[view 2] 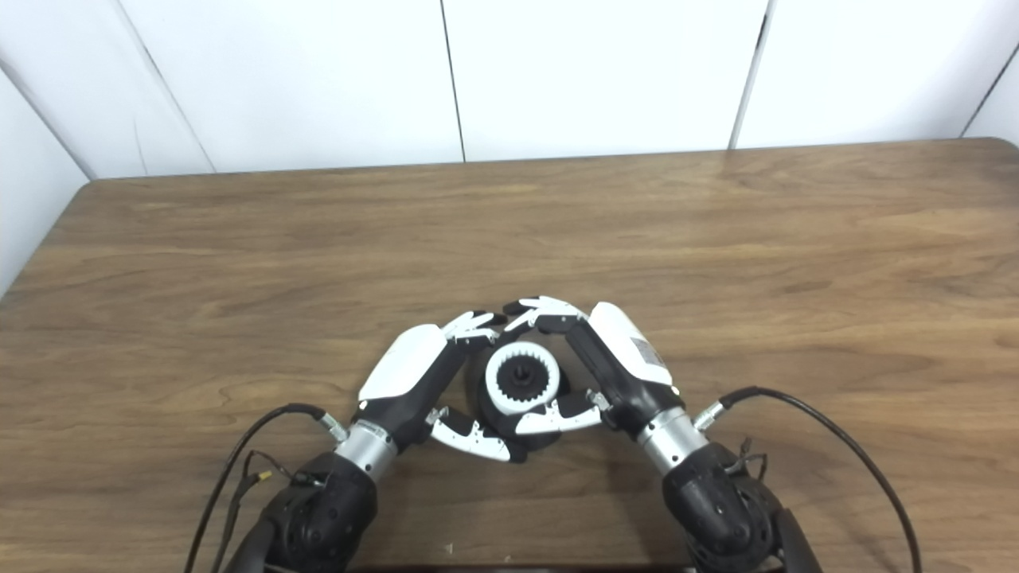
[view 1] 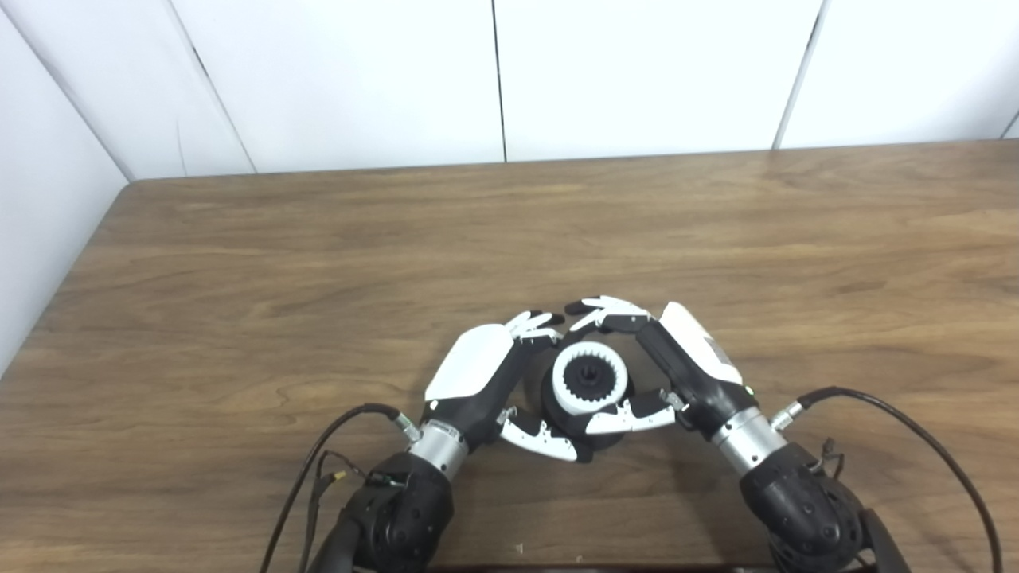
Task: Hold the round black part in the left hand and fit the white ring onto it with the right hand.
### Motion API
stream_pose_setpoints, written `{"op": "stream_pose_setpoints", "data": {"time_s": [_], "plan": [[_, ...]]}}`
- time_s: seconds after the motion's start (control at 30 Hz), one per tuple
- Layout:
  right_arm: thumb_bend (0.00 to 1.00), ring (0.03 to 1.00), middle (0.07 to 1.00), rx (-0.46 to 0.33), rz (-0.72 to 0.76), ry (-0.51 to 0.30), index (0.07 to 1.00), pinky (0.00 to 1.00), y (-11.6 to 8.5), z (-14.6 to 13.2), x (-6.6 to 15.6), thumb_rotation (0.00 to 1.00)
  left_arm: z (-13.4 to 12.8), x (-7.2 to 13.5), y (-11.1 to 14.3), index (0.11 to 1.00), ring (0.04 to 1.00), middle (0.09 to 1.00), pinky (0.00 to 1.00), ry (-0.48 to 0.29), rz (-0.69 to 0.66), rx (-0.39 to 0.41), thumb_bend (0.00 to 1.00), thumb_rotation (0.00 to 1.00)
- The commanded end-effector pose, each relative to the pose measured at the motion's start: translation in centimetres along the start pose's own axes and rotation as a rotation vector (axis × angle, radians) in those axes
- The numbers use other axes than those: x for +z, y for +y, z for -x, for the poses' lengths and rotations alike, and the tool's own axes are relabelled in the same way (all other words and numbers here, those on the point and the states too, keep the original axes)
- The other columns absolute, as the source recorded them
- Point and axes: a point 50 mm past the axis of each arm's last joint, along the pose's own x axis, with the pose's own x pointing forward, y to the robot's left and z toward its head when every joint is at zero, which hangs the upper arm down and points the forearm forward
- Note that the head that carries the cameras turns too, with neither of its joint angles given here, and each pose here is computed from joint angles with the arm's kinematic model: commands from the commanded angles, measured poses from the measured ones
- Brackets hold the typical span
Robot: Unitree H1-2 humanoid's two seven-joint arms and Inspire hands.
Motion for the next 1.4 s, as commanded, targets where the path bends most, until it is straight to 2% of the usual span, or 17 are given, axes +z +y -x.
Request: {"op": "stream_pose_setpoints", "data": {"time_s": [0.0,0.23,0.33,0.4,0.43,0.5,0.57,0.73,0.9,1.07,1.37], "plan": [[0.52,0.872,0.819,-0.003,0.011,-0.027,0.483,0.74,0.0,-0.8,0.4,0.14,-0.1,0.6,0.8,0.561,0.958,0.915,0.9,-0.029,-0.022,0.02,0.87,0.24],[0.52,0.867,0.817,-0.002,0.023,-0.01,0.484,0.74,-0.3,-0.8,-0.1,0.14,-0.1,0.5,0.9,0.558,0.958,0.914,0.91,-0.028,-0.018,0.022,0.88,0.24],[0.52,0.876,0.834,0.026,0.039,0.009,0.494,0.76,-0.8,-0.6,-0.2,0.16,-0.1,0.5,1.0,0.561,0.962,0.917,0.92,-0.024,-0.016,0.02,0.88,0.25],[0.83,0.91,0.889,0.059,0.045,0.025,0.748,0.8,-1.3,-0.5,-0.1,0.45,-0.1,0.5,1.0,0.557,0.959,0.915,0.91,-0.023,-0.016,0.023,0.88,0.24],[0.85,0.913,0.894,0.086,0.051,0.032,0.765,0.81,-1.6,-0.5,-0.1,0.46,-0.1,0.5,1.1,0.557,0.958,0.914,0.91,-0.024,-0.017,0.024,0.88,0.24],[0.97,0.968,0.965,0.13,0.057,0.04,0.937,0.86,-2.2,-0.5,0.0,0.58,-0.1,0.5,1.1,0.558,0.961,0.918,0.91,-0.024,-0.02,0.021,0.88,0.27],[0.99,0.986,0.991,0.166,0.059,0.044,0.984,0.87,-2.6,-0.5,0.0,0.6,-0.1,0.4,1.1,0.56,0.962,0.919,0.91,-0.022,-0.021,0.018,0.88,0.27],[1.0,1.0,1.0,0.232,0.064,0.056,1.0,0.89,-3.2,-0.5,-0.1,0.59,-0.1,0.4,1.2,0.562,0.963,0.92,0.91,-0.018,-0.024,0.017,0.88,0.26],[1.0,1.0,1.0,0.247,0.064,0.051,1.0,0.89,-3.4,-0.5,-0.2,0.57,-0.1,0.4,1.2,0.559,0.961,0.916,0.9,-0.021,-0.019,0.02,0.88,0.25],[1.0,1.0,1.0,0.244,0.056,0.057,1.0,0.9,-4.0,-0.4,-0.5,0.55,-0.2,0.3,1.2,0.557,0.96,0.914,0.9,-0.021,-0.019,0.02,0.88,0.24],[1.0,1.0,1.0,0.202,0.058,0.099,1.0,0.87,-5.8,0.5,-1.5,0.53,-0.2,0.2,1.2,0.556,0.959,0.916,0.9,-0.022,-0.022,0.02,0.88,0.25]]}}
